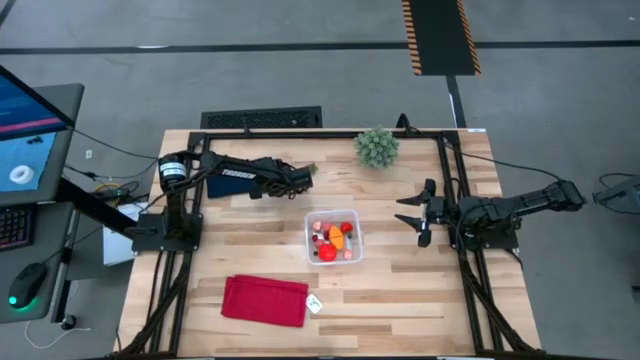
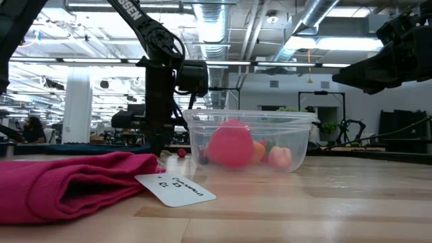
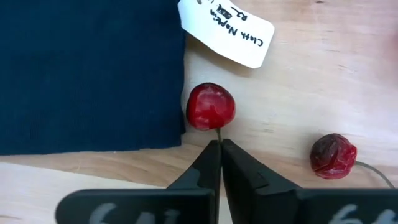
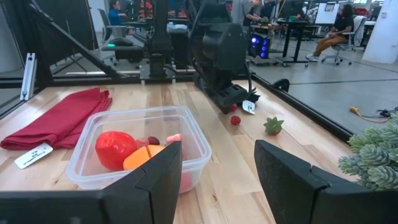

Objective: Pick and placing Produce into tupperware
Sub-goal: Put the red cherry into the transparent bin

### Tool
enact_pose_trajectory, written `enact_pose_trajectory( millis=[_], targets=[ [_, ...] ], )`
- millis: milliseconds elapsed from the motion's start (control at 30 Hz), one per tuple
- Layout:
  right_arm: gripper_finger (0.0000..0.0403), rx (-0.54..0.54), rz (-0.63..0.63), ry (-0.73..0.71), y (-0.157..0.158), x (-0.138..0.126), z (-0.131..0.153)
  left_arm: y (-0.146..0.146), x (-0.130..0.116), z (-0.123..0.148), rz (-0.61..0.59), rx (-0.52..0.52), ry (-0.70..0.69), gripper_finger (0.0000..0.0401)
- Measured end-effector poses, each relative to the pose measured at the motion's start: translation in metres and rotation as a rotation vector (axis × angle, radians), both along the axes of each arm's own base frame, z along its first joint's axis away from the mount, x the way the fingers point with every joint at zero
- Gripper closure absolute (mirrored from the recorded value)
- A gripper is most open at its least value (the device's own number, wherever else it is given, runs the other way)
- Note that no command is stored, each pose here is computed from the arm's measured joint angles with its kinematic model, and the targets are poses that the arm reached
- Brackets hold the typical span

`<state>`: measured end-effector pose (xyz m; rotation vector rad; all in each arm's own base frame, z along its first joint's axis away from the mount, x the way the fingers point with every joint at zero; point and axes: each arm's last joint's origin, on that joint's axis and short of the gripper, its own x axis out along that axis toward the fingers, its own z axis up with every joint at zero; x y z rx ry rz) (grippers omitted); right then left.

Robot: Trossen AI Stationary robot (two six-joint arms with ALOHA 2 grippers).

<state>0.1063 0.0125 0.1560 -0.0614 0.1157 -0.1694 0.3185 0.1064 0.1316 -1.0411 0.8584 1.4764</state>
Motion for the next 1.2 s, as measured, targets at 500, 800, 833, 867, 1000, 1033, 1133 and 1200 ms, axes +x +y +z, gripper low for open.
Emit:
enact_pose_trajectory(
  millis=[500,800,833,867,1000,1033,1133,1200],
  targets=[
    [0.0179,0.000,0.000,0.000,0.000,0.000,0.000,-0.017,0.001,0.025,-0.078,-0.018,-0.071,0.0401],
    [0.0179,0.000,0.000,-0.001,0.000,0.000,0.000,-0.053,-0.004,0.069,-0.325,-0.007,-0.146,0.0401],
    [0.0179,0.000,0.000,0.000,0.000,0.000,0.000,-0.059,-0.004,0.073,-0.367,-0.003,-0.153,0.0401],
    [0.0179,0.000,0.000,-0.001,0.000,0.000,0.000,-0.064,-0.005,0.076,-0.414,-0.002,-0.155,0.0401],
    [0.0179,0.000,0.000,-0.001,0.000,0.000,0.000,-0.089,-0.005,0.089,-0.627,0.001,-0.185,0.0401],
    [0.0179,0.000,0.000,0.000,0.000,0.000,0.000,-0.095,-0.004,0.091,-0.669,0.005,-0.191,0.0401],
    [0.0179,0.000,0.000,0.000,0.000,0.000,0.000,-0.112,-0.001,0.093,-0.748,0.020,-0.221,0.0401],
    [0.0179,0.000,0.000,0.000,0.000,0.000,0.000,-0.120,0.000,0.095,-0.772,0.023,-0.243,0.0401]
  ],
)
